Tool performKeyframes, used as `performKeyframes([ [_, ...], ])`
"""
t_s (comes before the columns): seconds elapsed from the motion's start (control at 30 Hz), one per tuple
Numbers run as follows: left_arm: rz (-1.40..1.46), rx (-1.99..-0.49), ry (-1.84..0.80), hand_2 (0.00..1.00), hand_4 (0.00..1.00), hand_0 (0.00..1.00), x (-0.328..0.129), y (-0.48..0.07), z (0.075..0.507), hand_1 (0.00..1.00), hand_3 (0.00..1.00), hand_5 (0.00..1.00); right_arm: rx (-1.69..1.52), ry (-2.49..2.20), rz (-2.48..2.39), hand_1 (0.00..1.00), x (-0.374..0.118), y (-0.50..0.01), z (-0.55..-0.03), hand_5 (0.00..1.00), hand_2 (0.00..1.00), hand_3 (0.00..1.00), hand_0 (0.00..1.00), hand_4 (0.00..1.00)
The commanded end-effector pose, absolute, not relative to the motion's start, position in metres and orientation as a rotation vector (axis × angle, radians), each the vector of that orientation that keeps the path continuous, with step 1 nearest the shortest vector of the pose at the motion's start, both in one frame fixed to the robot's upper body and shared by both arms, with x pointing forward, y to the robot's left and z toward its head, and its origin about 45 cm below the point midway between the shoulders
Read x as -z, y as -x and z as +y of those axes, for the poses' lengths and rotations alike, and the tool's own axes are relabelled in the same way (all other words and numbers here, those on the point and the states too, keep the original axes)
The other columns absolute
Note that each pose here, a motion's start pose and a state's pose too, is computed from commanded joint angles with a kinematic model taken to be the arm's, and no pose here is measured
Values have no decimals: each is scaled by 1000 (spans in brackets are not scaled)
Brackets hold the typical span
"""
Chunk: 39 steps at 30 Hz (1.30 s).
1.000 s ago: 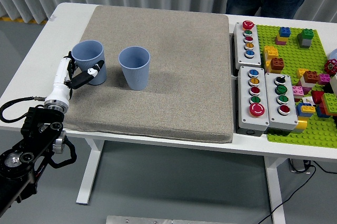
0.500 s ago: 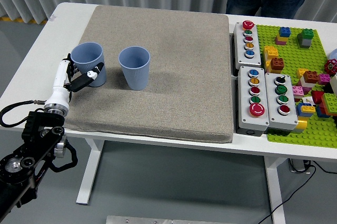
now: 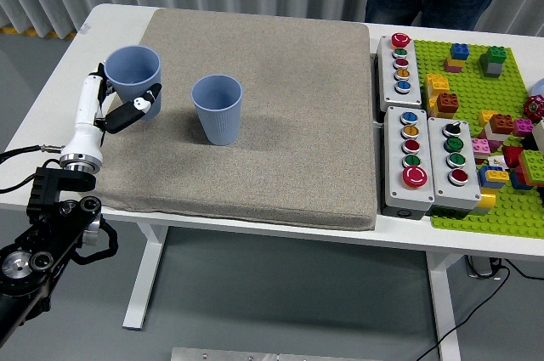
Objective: Pick cup pour cup place
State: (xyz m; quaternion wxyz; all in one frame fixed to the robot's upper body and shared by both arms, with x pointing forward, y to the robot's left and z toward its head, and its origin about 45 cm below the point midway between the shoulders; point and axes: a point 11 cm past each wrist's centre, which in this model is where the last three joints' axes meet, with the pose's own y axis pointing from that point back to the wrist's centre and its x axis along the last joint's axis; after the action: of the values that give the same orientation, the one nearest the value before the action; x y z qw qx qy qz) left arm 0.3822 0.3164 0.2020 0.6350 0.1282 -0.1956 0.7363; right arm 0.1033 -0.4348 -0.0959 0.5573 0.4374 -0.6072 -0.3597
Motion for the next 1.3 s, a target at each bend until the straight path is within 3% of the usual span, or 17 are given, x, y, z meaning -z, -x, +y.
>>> performKeyframes([
  [0.5, -866, -1507, -500, 682, 655, 679, -254, -399, 308, 639, 711, 182, 845, -1032, -1453, 700, 94, -109, -437, 406, 628, 622, 696, 212],
  [1.3, -1194, -1290, -746, 679, 641, 682, -256, -404, 289, 635, 710, 163, 851, -1030, -1460, 700, 94, -109, -437, 401, 628, 621, 695, 212],
])
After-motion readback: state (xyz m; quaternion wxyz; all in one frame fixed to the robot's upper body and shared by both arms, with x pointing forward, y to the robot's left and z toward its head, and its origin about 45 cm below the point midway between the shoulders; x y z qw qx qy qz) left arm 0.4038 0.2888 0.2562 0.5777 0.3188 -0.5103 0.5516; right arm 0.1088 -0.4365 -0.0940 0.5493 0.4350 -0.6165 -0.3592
